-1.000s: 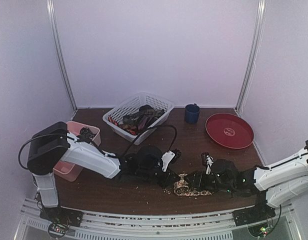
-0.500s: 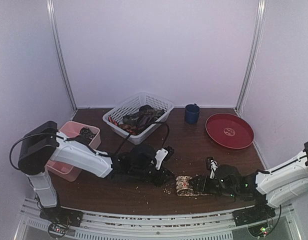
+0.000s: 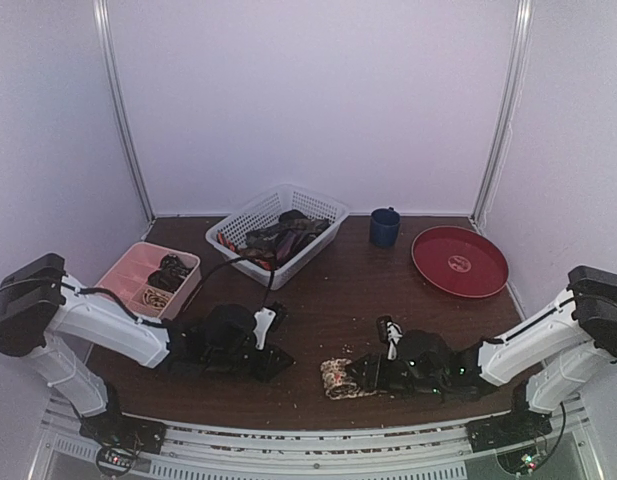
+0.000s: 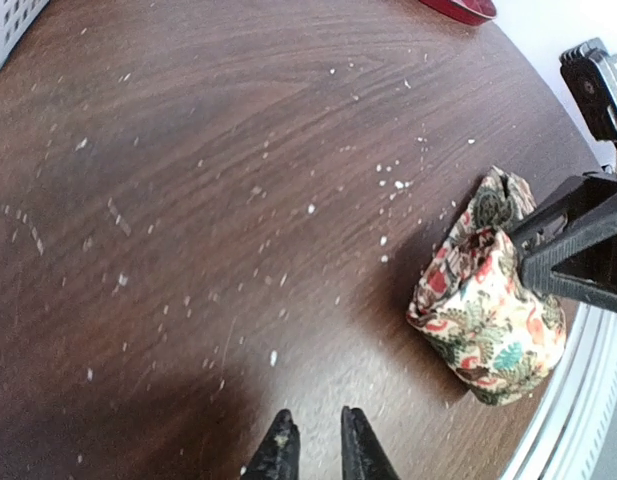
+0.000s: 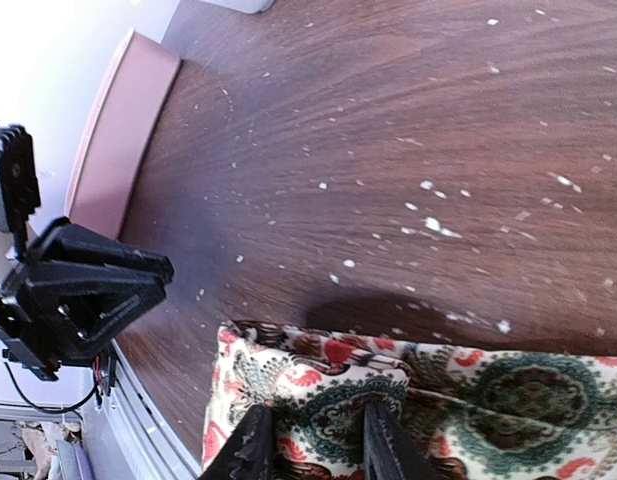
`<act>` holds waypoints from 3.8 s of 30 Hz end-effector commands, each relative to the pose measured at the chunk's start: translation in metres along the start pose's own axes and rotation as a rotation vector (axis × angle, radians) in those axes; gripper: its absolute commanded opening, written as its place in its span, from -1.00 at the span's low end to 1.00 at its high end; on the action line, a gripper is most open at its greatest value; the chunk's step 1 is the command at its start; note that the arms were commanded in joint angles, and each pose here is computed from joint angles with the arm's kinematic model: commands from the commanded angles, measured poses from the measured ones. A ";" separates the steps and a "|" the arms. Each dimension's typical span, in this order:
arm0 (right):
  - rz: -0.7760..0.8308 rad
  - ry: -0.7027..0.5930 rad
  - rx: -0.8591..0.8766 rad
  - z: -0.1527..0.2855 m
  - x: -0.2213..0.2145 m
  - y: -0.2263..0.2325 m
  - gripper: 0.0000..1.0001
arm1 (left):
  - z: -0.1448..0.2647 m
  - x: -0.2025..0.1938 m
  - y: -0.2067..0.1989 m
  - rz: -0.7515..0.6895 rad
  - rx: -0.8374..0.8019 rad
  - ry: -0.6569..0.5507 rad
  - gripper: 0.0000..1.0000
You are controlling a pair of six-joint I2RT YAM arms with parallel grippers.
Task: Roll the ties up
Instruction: Fold the tie at the center of the board.
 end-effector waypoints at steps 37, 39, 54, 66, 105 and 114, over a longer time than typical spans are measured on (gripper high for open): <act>0.095 -0.043 -0.101 0.017 0.004 -0.028 -0.37 | -0.053 0.011 -0.088 -0.027 -0.342 -0.048 -0.87; 0.107 -0.050 -0.118 0.019 0.005 -0.030 -0.39 | -0.052 0.013 -0.090 -0.030 -0.345 -0.052 -0.87; 0.173 -0.140 -0.204 0.038 0.029 -0.031 -0.39 | -0.053 0.019 -0.095 -0.041 -0.350 -0.046 -0.86; 0.108 -0.095 -0.022 0.047 0.026 0.011 -0.07 | -0.057 0.023 -0.098 -0.043 -0.348 -0.042 -0.85; 0.199 -0.026 -0.045 0.040 0.015 -0.042 -0.18 | -0.048 0.034 -0.098 -0.085 -0.326 -0.076 -0.65; 0.123 0.007 0.058 0.037 0.007 -0.032 -0.20 | -0.036 0.041 -0.092 -0.152 -0.277 -0.105 -0.38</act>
Point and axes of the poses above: each gripper's point midway between its finger pads, its own z axis back along the fingers, its own y axis along the line the jaws close on, x = y × z, the point moved 1 cm from there along z, back along the fingers, and after that the axes turned 5 degrees about -z, right-handed, at the moved point
